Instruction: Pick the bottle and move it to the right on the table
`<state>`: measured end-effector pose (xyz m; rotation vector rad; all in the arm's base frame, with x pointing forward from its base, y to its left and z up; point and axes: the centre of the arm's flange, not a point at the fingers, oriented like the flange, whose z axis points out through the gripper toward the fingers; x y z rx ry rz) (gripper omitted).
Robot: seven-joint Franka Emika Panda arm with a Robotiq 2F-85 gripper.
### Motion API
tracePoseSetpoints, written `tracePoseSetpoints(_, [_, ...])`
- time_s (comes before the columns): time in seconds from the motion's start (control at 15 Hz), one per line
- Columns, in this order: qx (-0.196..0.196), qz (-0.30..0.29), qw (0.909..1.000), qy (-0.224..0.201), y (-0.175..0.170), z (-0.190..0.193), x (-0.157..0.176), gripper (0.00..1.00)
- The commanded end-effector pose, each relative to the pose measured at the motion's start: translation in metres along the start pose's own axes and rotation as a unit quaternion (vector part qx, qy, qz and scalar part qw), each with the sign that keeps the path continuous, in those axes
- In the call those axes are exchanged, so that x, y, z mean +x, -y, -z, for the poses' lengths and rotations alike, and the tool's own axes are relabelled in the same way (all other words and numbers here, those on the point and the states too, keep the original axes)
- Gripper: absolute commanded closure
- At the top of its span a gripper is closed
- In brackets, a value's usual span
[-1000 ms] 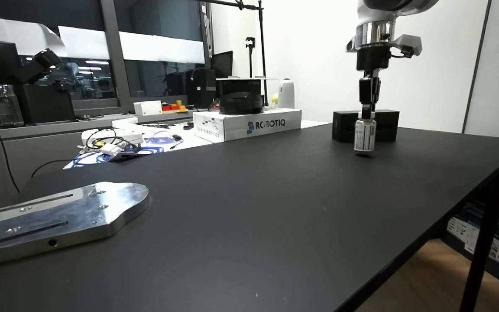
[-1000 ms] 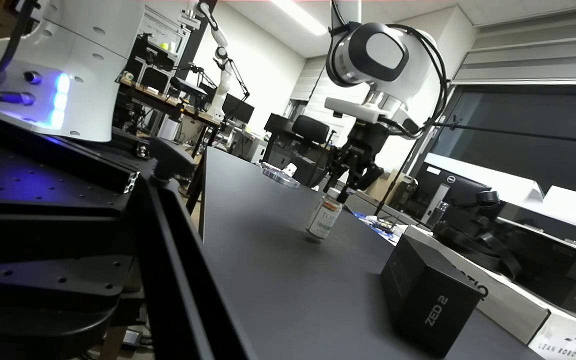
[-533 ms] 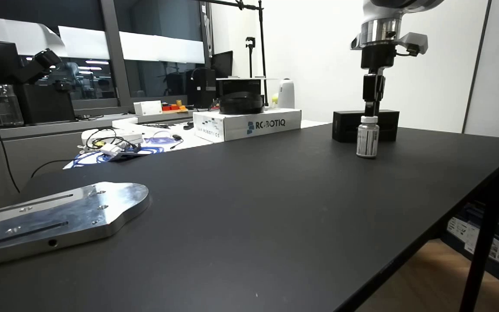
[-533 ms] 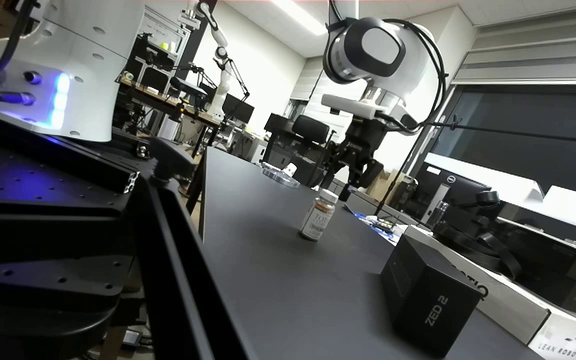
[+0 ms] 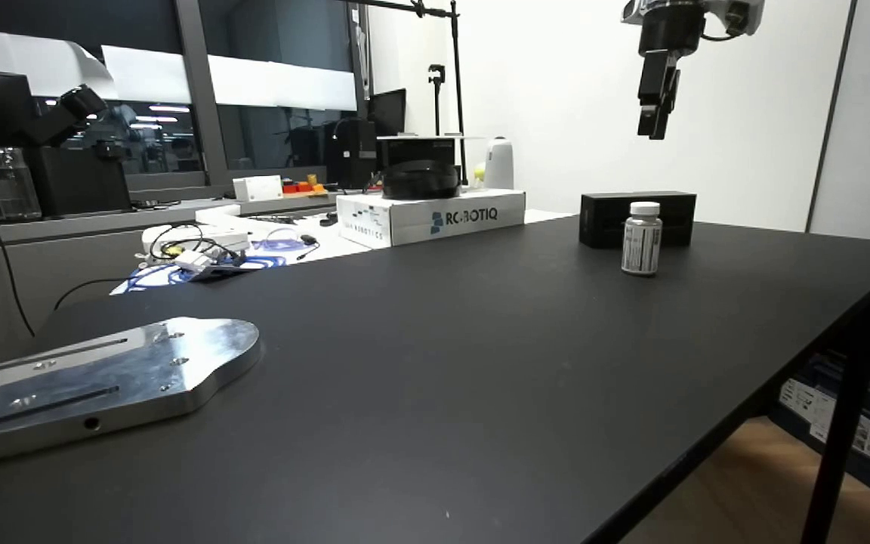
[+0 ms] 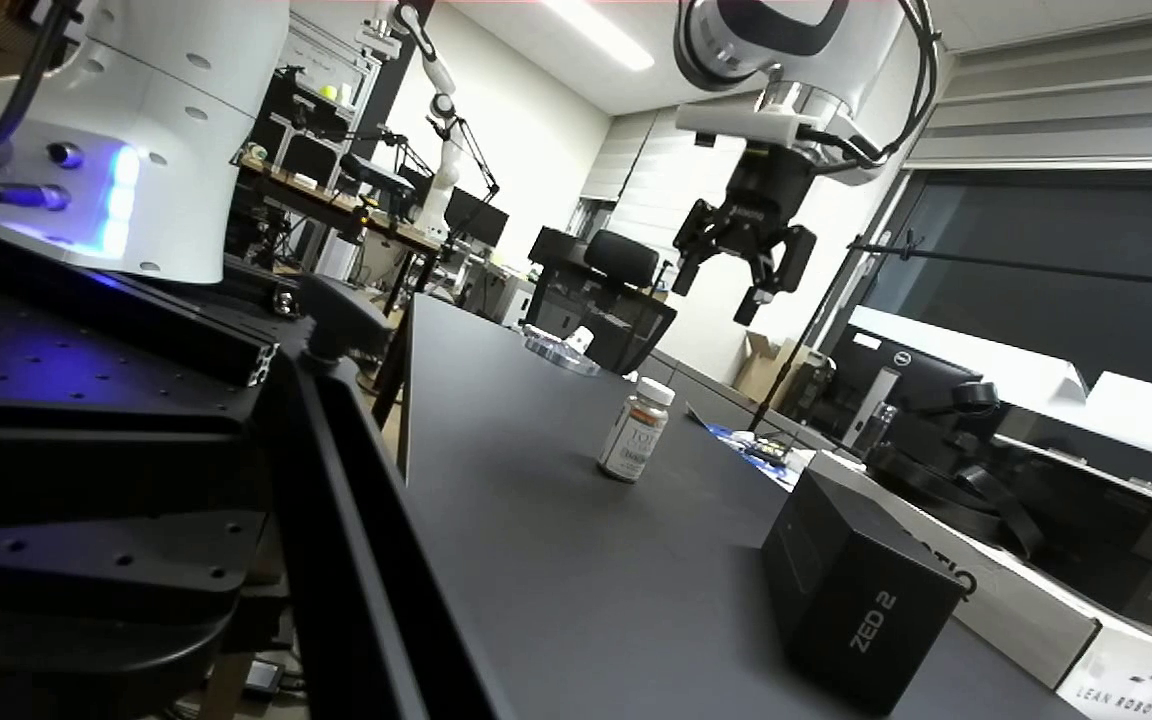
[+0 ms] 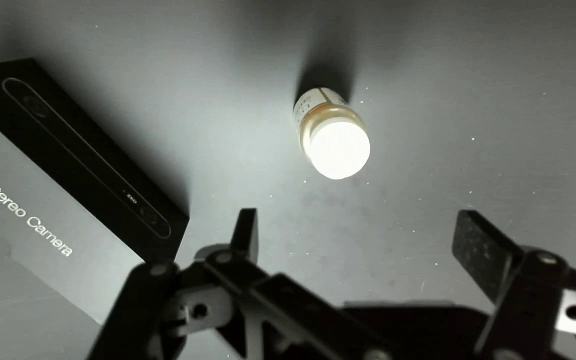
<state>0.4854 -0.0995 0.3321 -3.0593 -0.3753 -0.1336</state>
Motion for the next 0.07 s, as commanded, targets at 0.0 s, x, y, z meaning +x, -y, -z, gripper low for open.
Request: tracePoseSetpoints(0.0, [0.001, 0.002, 1.0000, 0.000, 0.0004, 0.0030, -0.0020, 0.00])
